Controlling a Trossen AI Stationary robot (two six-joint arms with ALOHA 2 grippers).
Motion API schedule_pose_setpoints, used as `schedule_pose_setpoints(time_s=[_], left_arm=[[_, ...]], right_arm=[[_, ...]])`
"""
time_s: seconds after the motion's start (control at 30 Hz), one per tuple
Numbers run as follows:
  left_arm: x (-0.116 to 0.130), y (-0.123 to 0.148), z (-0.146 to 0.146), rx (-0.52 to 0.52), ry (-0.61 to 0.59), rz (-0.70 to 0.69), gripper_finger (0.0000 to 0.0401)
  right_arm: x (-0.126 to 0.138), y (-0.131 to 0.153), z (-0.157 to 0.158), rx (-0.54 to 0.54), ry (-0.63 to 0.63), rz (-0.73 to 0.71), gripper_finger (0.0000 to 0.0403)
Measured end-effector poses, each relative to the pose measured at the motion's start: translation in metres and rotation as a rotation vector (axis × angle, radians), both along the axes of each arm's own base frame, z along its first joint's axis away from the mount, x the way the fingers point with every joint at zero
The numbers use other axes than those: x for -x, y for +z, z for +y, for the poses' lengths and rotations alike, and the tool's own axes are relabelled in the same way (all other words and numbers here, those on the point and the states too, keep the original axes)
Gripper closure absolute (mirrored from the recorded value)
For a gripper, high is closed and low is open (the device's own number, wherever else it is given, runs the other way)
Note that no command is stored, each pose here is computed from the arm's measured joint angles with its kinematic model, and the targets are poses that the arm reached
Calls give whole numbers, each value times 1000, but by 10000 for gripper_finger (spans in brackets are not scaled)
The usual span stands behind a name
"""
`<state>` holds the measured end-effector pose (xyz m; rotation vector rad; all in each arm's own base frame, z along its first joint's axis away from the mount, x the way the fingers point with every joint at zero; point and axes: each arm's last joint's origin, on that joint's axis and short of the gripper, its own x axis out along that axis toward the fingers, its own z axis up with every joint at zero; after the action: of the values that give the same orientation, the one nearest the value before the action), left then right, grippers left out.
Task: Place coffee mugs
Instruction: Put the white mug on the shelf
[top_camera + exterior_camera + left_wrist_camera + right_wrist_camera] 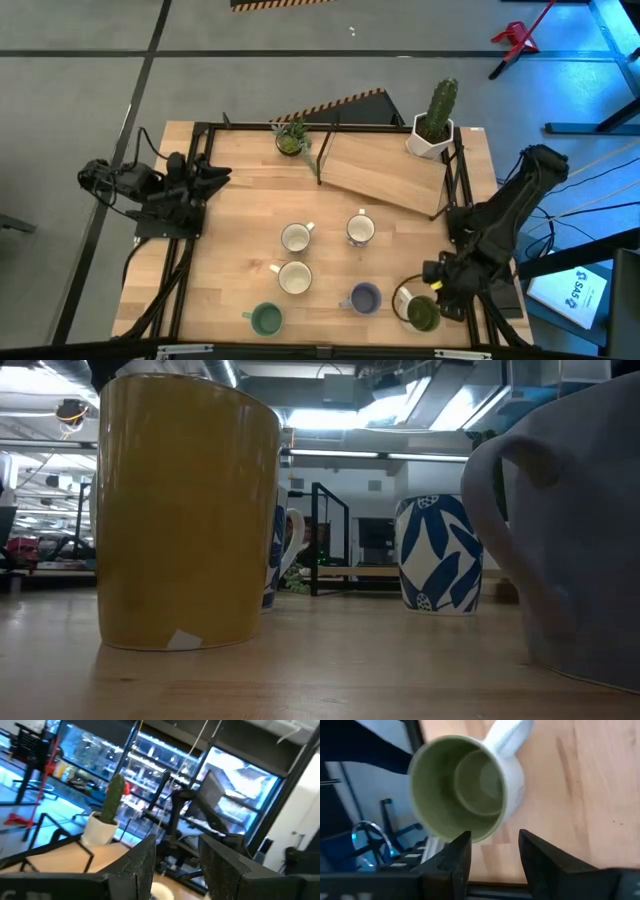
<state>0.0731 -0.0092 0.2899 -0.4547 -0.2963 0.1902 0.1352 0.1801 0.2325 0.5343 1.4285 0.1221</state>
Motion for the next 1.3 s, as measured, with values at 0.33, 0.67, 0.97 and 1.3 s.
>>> schedule_pose_setpoints(time_s=[0.33, 0.67, 0.97, 1.3], left_arm=[[-2, -3, 1, 2, 43, 32, 259], [-2, -3, 0, -1, 42, 37, 259], [-2, -4, 0, -4, 41, 45, 259], [-2, -6, 0, -14, 41, 71, 259]], right_arm=[[-10, -20, 6, 150, -99, -31, 214], [-19, -41, 19, 153, -78, 26, 184], [-24, -48, 18, 132, -100, 113, 383], [-36, -31, 0, 138, -207, 117, 398]])
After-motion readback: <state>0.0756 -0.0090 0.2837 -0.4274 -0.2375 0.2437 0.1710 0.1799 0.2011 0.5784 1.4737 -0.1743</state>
